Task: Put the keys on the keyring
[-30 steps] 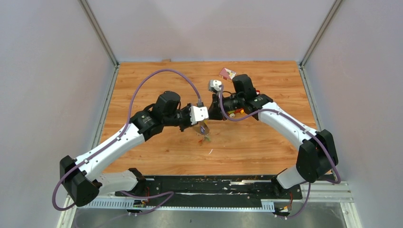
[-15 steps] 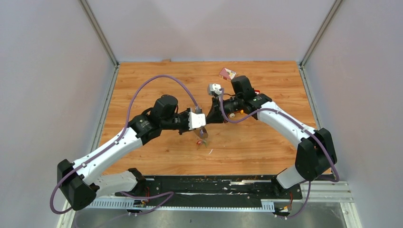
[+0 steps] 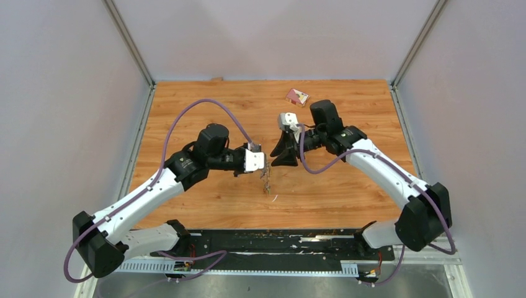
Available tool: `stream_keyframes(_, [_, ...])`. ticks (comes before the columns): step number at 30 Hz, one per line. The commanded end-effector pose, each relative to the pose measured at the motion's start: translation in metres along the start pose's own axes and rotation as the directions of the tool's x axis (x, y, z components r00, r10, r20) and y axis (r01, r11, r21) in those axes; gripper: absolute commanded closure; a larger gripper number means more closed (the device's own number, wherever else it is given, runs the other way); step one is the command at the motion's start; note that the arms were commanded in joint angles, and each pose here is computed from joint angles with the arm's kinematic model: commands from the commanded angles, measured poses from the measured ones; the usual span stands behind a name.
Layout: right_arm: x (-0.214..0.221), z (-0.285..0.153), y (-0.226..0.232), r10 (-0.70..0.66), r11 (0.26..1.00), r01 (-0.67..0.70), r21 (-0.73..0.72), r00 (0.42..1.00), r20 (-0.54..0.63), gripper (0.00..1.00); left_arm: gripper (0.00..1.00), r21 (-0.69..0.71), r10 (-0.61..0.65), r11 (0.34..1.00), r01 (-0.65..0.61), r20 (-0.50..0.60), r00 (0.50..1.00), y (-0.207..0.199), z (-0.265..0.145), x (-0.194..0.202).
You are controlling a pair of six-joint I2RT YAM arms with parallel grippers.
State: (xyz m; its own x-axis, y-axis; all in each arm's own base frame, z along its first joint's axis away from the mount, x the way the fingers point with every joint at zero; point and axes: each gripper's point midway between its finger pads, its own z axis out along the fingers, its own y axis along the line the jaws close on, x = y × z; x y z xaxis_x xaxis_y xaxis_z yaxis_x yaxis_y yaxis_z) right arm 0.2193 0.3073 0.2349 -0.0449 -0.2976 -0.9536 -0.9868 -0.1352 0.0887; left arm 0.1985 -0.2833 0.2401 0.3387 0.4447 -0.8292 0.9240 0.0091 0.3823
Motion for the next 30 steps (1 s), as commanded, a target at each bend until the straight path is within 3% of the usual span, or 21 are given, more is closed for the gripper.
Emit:
stream_keyframes(1, [-0.025, -0.012, 0.021, -0.183, 0.983, 0.183, 0.000, 0.982, 0.045, 0.62, 1.00, -0.015, 0.029, 1.000, -0.027, 0.133, 0.991, 0.008, -0.006, -0.026])
stream_keyframes(17, [-0.019, -0.010, 0.020, -0.242, 0.967, 0.242, 0.077, 0.970, 0.001, 0.62, 1.00, 0.062, -0.127, 0.991, 0.115, 0.253, 0.959, -0.001, -0.002, -0.039])
stream_keyframes(24, [-0.018, -0.005, 0.020, -0.243, 0.967, 0.242, 0.074, 0.970, -0.006, 0.72, 1.00, 0.068, -0.147, 0.989, 0.133, 0.262, 0.954, -0.002, -0.001, -0.039])
stream_keyframes(30, [-0.013, -0.003, 0.022, -0.236, 0.970, 0.236, 0.063, 0.972, -0.013, 0.73, 1.00, 0.060, -0.149, 0.989, 0.138, 0.267, 0.952, -0.001, -0.003, -0.040])
